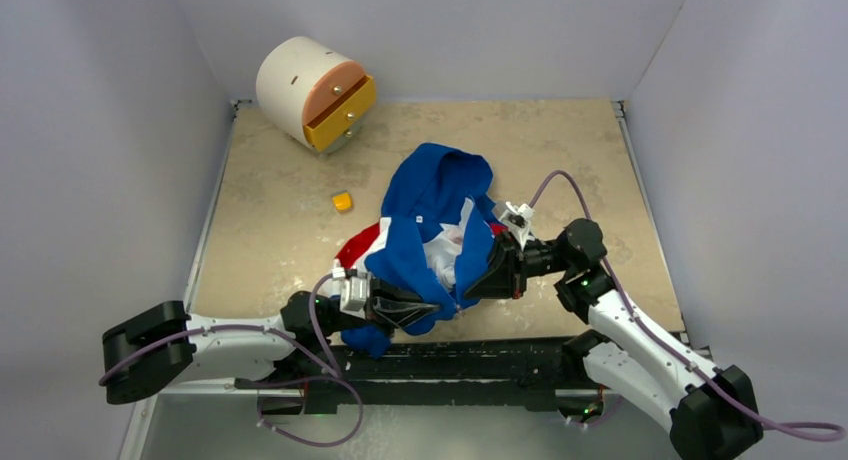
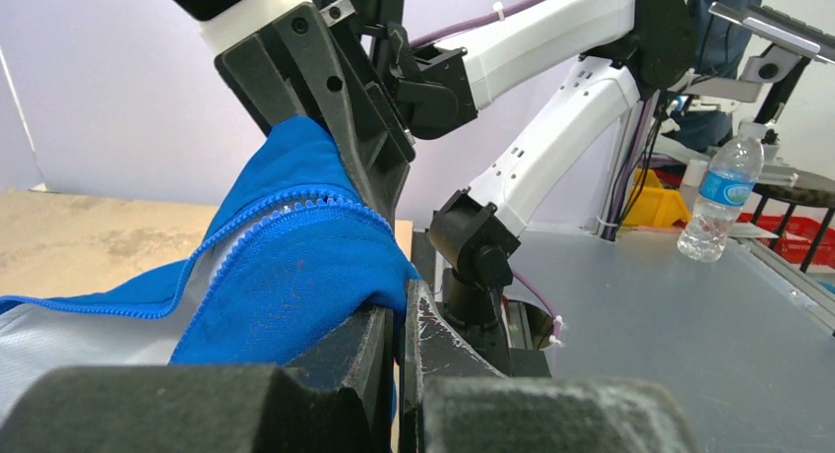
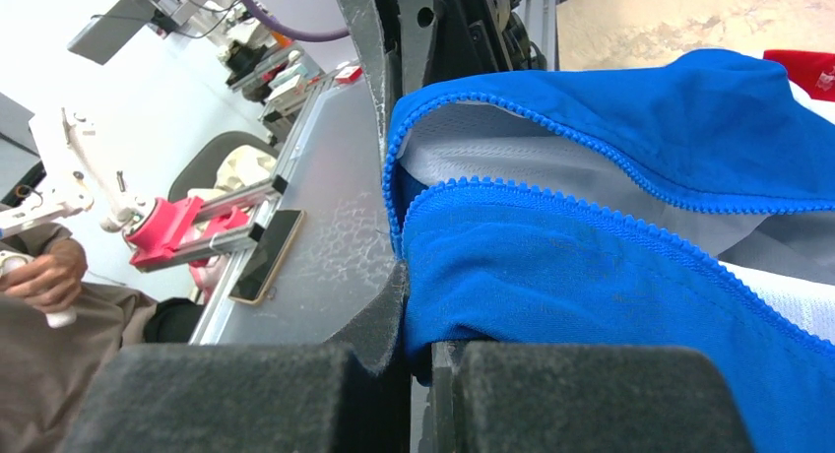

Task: Zip up the jacket
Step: Place the corner of the board, then insert the zipper into the jacket.

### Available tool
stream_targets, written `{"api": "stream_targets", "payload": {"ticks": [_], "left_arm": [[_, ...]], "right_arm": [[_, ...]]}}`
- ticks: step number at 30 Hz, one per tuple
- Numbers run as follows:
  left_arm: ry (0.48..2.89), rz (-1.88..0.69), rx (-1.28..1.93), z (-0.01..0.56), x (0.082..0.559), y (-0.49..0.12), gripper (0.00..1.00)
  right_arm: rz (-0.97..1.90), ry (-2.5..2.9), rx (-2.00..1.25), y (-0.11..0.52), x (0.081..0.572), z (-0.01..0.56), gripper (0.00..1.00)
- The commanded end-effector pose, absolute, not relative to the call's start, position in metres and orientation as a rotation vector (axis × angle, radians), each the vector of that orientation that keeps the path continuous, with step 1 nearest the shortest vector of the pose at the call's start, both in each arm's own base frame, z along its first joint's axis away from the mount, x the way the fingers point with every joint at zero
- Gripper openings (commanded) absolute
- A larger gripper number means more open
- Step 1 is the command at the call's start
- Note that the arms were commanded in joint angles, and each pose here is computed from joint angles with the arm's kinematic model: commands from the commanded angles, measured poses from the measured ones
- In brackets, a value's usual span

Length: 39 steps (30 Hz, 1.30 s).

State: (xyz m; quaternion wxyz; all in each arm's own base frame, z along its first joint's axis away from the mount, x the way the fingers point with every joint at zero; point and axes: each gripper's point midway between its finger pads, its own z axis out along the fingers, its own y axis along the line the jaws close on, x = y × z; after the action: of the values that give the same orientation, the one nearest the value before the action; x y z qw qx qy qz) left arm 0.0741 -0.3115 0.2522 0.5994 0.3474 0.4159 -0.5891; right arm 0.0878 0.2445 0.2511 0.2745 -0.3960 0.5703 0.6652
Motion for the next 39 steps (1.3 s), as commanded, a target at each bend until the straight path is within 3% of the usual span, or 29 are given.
{"api": "stream_targets", "payload": {"ticks": [1,39], "left_arm": [[0.832,-1.377,0.830,0.279,0.065,-0.313,0.00],[0.881,-1.369,0.864,0.267,0.067,-0.319,0.00]], "right_arm": [[1.771,1.495,-1.068,0.246,0.089,0.265,0.00],[1.801,1.483,-1.053,0.245,0.085,0.276,0.00]]}}
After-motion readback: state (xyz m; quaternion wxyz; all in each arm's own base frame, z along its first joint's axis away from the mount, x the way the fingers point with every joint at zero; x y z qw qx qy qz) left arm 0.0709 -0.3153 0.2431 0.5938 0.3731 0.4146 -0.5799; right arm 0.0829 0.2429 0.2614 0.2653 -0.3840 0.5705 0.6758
